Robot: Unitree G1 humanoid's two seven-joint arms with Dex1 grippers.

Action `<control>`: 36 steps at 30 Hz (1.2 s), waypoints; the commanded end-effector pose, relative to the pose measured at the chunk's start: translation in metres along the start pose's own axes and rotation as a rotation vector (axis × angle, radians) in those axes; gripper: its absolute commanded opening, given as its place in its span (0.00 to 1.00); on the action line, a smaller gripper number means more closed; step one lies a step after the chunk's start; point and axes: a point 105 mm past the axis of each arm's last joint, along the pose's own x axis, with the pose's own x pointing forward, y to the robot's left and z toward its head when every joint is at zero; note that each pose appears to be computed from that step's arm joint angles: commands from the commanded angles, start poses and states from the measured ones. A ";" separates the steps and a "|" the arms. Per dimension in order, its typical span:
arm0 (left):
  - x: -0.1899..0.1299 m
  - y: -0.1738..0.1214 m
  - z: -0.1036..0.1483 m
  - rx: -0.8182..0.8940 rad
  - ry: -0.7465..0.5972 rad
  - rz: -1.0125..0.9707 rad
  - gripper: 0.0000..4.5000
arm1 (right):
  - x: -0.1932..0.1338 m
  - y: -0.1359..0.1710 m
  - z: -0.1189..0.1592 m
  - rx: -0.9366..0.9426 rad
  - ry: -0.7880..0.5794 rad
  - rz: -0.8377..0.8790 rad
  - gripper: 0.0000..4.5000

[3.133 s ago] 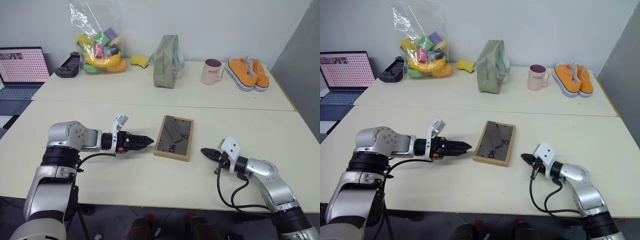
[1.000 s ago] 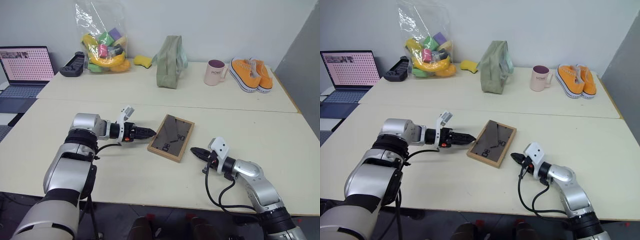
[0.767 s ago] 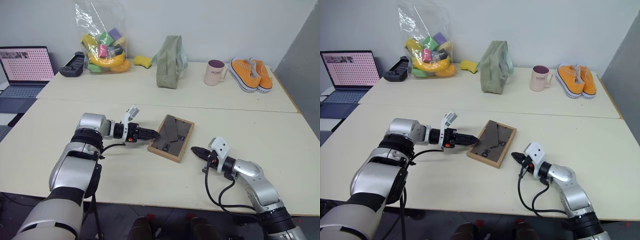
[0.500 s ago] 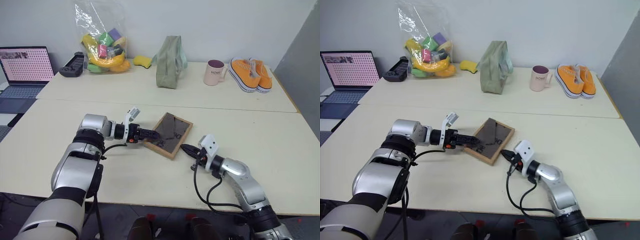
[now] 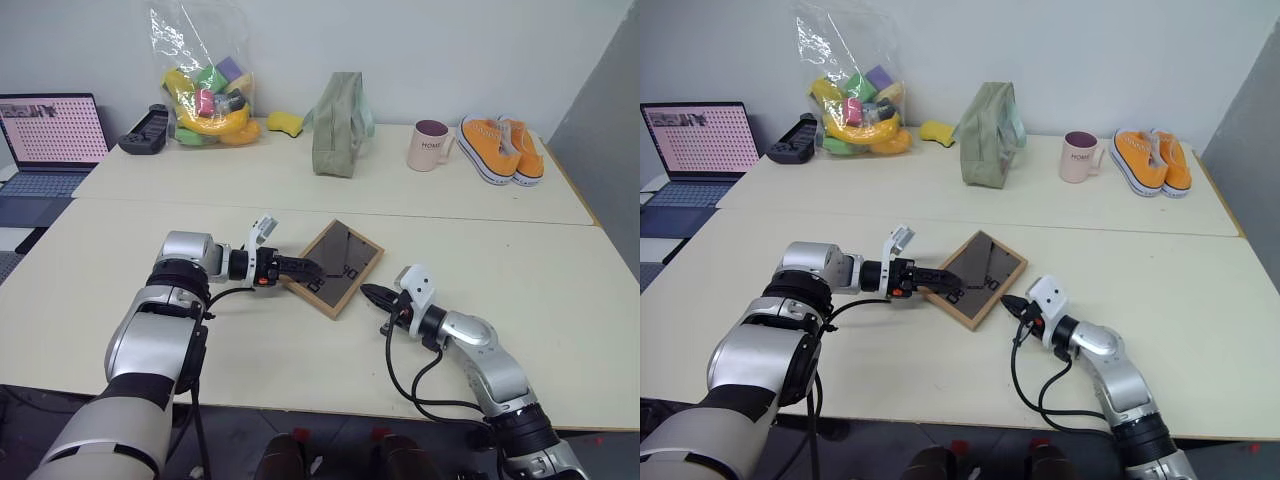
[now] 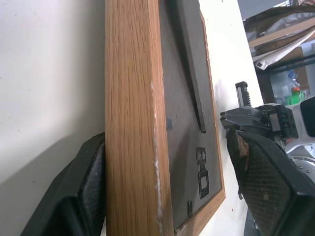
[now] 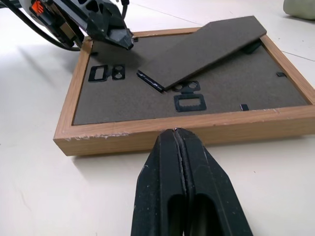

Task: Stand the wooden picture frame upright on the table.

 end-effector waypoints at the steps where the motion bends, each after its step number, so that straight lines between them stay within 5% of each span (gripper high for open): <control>1: 0.002 0.005 -0.004 -0.032 0.004 0.027 0.66 | -0.002 -0.004 0.010 -0.023 -0.039 -0.004 0.00; 6: 0.001 0.004 -0.001 -0.033 -0.009 0.021 0.44 | -0.001 -0.004 0.010 -0.022 -0.042 -0.004 0.00; 13: -0.001 -0.002 0.005 -0.041 -0.040 -0.015 0.32 | 0.001 -0.004 0.010 -0.020 -0.051 -0.004 0.00; 27: 0.004 -0.013 0.010 -0.031 -0.047 -0.051 0.29 | 0.000 -0.009 0.012 -0.052 -0.051 -0.004 0.00; 36: -0.020 -0.049 0.069 0.082 -0.321 -0.156 0.29 | -0.007 -0.018 0.012 -0.083 -0.031 -0.004 0.00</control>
